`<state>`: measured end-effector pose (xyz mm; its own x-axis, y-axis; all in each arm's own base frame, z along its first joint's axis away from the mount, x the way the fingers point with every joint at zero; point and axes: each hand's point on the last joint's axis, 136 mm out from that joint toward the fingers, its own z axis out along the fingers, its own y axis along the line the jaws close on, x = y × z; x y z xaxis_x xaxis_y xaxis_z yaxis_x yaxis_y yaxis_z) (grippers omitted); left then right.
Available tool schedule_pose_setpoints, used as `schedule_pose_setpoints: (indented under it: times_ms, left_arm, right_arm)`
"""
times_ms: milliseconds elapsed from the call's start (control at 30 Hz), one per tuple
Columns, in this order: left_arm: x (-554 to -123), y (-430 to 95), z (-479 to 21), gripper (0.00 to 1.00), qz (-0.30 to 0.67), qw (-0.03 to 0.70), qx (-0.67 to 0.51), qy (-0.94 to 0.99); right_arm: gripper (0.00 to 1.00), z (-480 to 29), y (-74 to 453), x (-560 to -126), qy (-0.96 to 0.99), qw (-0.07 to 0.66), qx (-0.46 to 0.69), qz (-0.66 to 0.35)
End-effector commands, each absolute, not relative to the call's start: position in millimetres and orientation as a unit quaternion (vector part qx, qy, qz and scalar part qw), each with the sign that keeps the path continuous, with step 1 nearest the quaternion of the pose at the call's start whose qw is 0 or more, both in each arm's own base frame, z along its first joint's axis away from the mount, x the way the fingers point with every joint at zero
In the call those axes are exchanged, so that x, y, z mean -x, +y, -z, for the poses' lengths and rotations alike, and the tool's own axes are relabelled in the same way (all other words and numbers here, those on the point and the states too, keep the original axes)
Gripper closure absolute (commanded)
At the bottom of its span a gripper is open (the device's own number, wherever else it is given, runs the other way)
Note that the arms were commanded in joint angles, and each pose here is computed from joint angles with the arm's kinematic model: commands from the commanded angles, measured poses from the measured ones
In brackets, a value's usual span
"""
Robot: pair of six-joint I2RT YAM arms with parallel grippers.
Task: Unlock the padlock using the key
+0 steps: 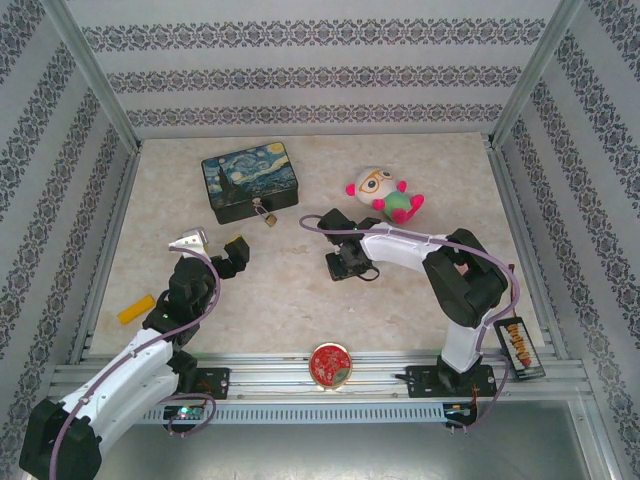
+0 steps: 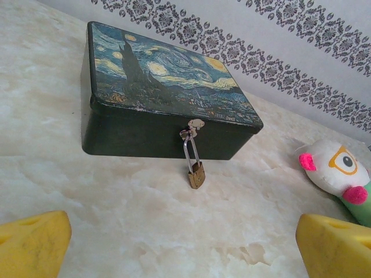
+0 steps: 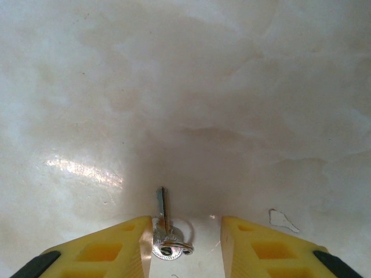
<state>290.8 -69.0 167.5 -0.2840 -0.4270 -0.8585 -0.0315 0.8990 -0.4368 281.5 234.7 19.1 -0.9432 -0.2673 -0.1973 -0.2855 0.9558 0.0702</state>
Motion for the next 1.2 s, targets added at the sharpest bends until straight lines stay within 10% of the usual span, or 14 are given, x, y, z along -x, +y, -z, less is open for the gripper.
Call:
schedule_pose_setpoints:
  times_ms: [0,500,1167]
  left_arm:
    - [-287.7,-69.4,-163.2,0.01,0.17,0.576,0.148,0.785]
    - [-286.9,-68.6,-165.7,0.01,0.171,0.579,0.15,0.783]
    - [-288.7,-64.4,-173.9,0.01,0.169,0.578,0.171,0.78]
  right_arm:
    - [0.64,-15.4,224.9,-270.3,0.988,0.075,0.132,-0.039]
    - [0.65,-20.2,208.4,-256.9,0.99,0.073,0.123,-0.02]
    - [1.0,-31.4,210.0,-261.9,0.985,0.098,0.14,-0.022]
